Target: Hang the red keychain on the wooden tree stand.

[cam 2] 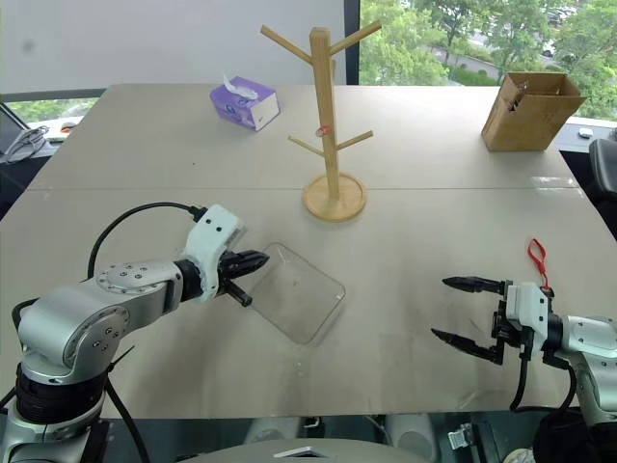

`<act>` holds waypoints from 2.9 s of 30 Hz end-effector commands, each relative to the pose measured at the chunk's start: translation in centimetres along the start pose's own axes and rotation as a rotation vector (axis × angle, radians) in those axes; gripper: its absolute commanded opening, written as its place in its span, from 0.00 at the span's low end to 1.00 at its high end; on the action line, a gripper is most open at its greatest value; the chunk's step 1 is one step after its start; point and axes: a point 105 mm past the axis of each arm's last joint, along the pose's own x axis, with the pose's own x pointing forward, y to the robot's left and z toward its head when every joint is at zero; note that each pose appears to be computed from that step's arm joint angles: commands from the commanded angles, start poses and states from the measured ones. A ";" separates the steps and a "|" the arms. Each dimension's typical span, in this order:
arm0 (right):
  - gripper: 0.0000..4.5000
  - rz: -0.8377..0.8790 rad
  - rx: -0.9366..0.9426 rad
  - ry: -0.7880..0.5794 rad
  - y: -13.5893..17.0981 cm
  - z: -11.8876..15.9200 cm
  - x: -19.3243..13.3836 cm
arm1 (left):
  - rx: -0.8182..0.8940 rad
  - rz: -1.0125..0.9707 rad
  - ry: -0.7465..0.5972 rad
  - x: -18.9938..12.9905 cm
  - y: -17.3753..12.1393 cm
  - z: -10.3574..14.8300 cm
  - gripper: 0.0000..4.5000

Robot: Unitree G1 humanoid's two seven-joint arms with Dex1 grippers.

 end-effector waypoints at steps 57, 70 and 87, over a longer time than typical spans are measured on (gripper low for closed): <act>1.00 -0.042 -0.056 -0.011 -1.7 1.3 -0.3 | -0.868 1.398 -0.706 -12.4 23.2 -2.1 0.27; 1.00 -0.090 -0.037 -0.045 -2.1 1.6 -0.3 | -0.781 1.320 -0.758 -11.5 22.4 0.1 0.98; 1.00 -0.701 0.288 -0.323 -7.8 5.6 -0.6 | -0.073 -0.175 -0.750 -2.4 -0.7 3.8 0.98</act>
